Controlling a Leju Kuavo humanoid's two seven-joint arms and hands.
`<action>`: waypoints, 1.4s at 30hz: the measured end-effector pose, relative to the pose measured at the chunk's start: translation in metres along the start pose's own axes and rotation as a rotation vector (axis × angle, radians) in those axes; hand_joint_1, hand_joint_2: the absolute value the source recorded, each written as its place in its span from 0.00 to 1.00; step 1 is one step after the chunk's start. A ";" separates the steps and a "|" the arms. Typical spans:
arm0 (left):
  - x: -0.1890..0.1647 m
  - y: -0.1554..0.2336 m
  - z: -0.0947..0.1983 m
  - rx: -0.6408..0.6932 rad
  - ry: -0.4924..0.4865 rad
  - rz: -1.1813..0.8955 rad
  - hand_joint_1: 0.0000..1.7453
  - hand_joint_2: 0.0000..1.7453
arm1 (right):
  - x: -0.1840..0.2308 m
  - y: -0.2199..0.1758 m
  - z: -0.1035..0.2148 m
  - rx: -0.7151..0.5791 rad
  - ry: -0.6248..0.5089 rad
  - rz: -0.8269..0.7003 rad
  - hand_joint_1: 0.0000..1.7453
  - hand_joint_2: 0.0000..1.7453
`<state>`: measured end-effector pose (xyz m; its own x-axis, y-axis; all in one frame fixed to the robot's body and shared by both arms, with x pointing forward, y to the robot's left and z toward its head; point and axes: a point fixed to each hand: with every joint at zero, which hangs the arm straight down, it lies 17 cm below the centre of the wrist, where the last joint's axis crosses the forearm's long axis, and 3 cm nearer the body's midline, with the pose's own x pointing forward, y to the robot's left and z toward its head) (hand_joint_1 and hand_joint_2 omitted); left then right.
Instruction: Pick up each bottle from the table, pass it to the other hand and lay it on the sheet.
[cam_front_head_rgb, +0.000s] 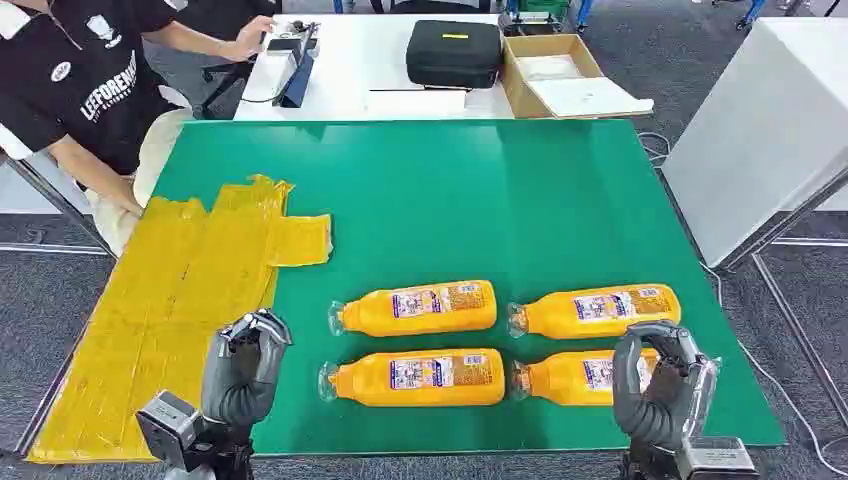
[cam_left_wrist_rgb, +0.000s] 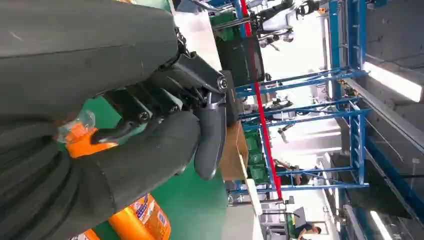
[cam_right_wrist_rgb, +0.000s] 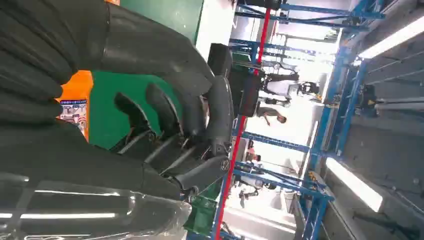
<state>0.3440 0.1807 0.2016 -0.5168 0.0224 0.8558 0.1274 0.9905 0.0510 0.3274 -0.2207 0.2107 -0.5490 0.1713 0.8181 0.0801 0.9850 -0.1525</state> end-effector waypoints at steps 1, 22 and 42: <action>0.000 0.000 0.000 0.000 0.000 0.000 0.28 1.00 | 0.000 0.000 0.000 0.000 0.000 0.000 0.99 1.00; 0.025 0.036 0.034 0.298 -0.075 -0.177 0.00 1.00 | 0.012 0.062 0.040 0.054 -0.104 0.397 0.00 1.00; 0.025 0.034 0.037 0.289 -0.070 -0.177 0.00 1.00 | 0.011 0.058 0.043 0.061 -0.102 0.413 0.00 1.00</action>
<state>0.3039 0.2203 0.2056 -0.5676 -0.1539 0.8088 -0.2095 0.9770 0.0389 0.2904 -0.1628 0.1867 -0.5611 0.5454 0.6226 0.2629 0.8307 -0.4908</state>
